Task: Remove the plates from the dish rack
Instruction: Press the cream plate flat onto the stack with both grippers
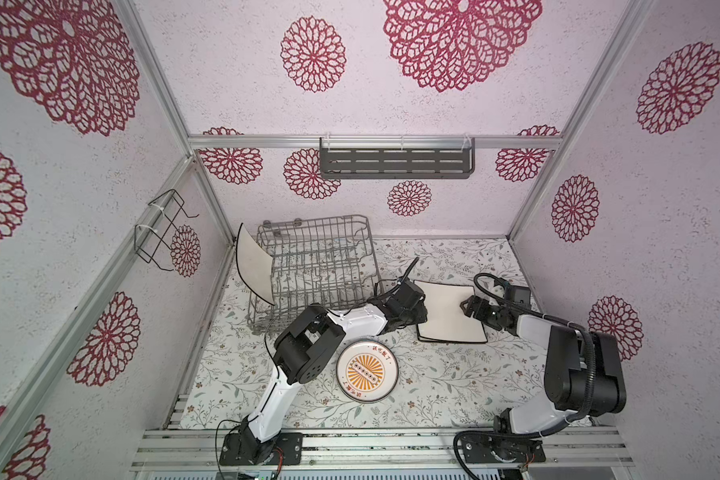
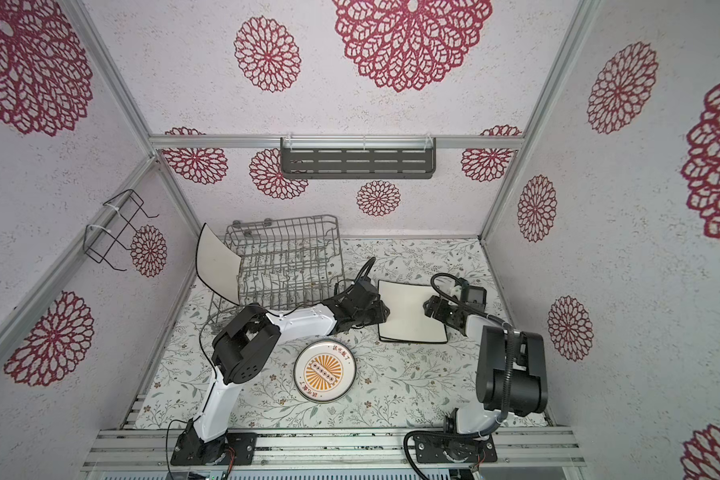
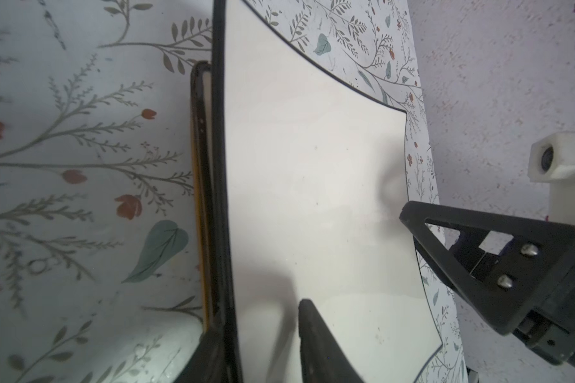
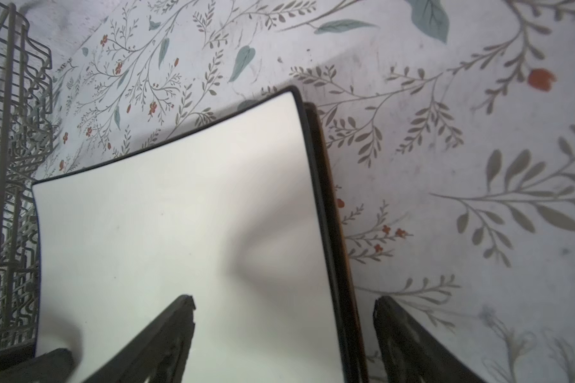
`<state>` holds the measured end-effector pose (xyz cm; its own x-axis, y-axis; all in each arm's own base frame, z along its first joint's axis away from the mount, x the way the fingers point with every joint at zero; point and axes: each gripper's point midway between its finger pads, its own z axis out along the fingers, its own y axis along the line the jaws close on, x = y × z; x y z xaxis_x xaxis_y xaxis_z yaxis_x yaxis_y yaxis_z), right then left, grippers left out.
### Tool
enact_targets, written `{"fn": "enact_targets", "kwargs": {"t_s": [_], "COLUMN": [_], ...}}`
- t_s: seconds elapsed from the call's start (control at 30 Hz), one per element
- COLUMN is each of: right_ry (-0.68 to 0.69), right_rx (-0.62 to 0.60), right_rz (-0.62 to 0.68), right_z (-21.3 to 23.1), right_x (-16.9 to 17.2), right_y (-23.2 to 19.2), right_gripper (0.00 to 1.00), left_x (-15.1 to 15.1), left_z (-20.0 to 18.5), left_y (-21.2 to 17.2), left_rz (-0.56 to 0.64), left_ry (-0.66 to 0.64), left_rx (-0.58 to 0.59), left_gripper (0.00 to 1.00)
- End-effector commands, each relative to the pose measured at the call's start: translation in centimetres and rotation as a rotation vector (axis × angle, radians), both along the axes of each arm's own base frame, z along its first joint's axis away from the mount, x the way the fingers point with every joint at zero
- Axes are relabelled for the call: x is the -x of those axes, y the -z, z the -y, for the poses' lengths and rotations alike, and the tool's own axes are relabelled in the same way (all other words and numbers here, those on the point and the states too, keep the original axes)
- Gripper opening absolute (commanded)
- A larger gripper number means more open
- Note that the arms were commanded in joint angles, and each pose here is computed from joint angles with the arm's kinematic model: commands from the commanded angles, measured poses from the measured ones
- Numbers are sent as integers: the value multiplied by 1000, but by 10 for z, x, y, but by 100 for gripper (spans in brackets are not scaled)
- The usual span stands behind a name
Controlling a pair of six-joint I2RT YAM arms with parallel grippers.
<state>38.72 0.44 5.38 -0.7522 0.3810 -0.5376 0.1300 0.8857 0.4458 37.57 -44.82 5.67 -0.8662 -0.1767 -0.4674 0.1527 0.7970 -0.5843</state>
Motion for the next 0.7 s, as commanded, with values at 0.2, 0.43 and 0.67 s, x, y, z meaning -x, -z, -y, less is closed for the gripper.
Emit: {"fn": "enact_targets", "kwargs": {"t_s": [0.2, 0.43, 0.67], "right_ry": [-25, -27, -23], "right_rx": [-4, -4, 8], "right_rz": [46, 44, 43], "right_z": [-1, -1, 1], "right_x": [-12, -12, -12], "right_y": [-12, -12, -13], "right_gripper": [88, 88, 87], "left_x": [-1, -2, 0], "left_z": [-12, -11, -12], "left_y": [-15, -17, -18], "left_rz": [42, 47, 55], "left_ry": [0, 1, 14], "left_rx": [-93, -96, -112], "left_gripper": [38, 38, 30]}}
